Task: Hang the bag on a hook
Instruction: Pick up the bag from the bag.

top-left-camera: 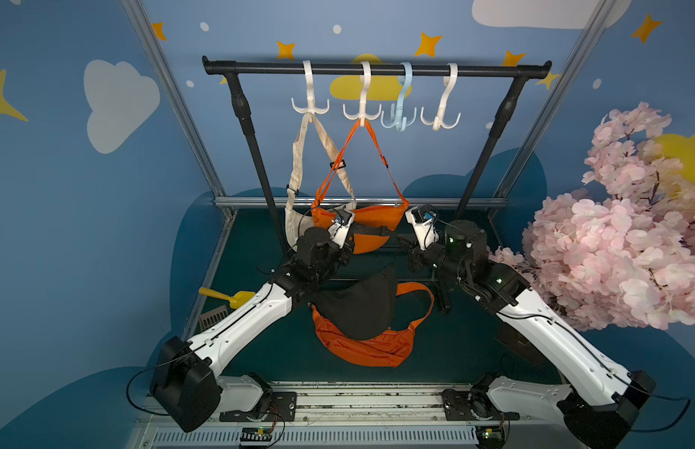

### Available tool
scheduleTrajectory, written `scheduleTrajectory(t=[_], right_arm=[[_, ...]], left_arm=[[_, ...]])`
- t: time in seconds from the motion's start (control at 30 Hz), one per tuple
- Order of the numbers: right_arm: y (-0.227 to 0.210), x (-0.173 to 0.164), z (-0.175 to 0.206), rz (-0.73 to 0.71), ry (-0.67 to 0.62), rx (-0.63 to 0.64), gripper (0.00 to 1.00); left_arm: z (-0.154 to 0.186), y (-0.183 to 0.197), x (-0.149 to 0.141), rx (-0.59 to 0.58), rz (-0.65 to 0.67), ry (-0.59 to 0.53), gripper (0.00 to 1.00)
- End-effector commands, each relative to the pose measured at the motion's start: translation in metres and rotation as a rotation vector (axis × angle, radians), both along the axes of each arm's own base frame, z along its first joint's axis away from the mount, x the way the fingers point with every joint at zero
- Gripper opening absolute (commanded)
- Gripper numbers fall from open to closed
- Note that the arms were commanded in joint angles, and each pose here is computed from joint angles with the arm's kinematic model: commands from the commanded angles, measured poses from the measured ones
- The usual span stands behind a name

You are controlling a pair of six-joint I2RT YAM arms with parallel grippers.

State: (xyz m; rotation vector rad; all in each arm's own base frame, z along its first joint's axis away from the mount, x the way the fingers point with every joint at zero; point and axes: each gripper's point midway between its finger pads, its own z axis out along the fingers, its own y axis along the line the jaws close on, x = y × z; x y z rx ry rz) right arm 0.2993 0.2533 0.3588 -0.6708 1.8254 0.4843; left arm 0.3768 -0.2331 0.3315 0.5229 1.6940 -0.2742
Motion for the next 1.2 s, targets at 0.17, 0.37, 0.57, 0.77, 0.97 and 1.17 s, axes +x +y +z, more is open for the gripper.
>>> scheduleTrajectory(t=[0.17,0.37,0.57,0.77,0.97,1.17], right_arm=[[0.004,0.029,-0.062,-0.055,0.139,-0.012,0.0],[0.023,0.011,-0.076,0.062,0.131,0.015,0.35],[0.019,-0.002,-0.044,0.094,-0.016,0.034,0.69],[0.025,0.002,-0.023,0.12,-0.121,0.007,0.8],[0.049,0.02,-0.018,0.168,-0.18,-0.02,0.8],[0.077,0.043,-0.018,0.208,-0.2,-0.022,0.79]], left_arm=[[0.06,0.003,-0.03,-0.066,-0.09,-0.003,0.06],[0.056,-0.003,-0.035,-0.073,-0.123,0.036,0.04],[0.05,-0.006,-0.031,-0.065,-0.124,0.05,0.04],[0.051,-0.006,-0.031,-0.058,-0.128,0.045,0.04],[0.055,-0.007,-0.033,-0.066,-0.136,0.037,0.04],[0.057,-0.006,-0.035,-0.069,-0.138,0.035,0.04]])
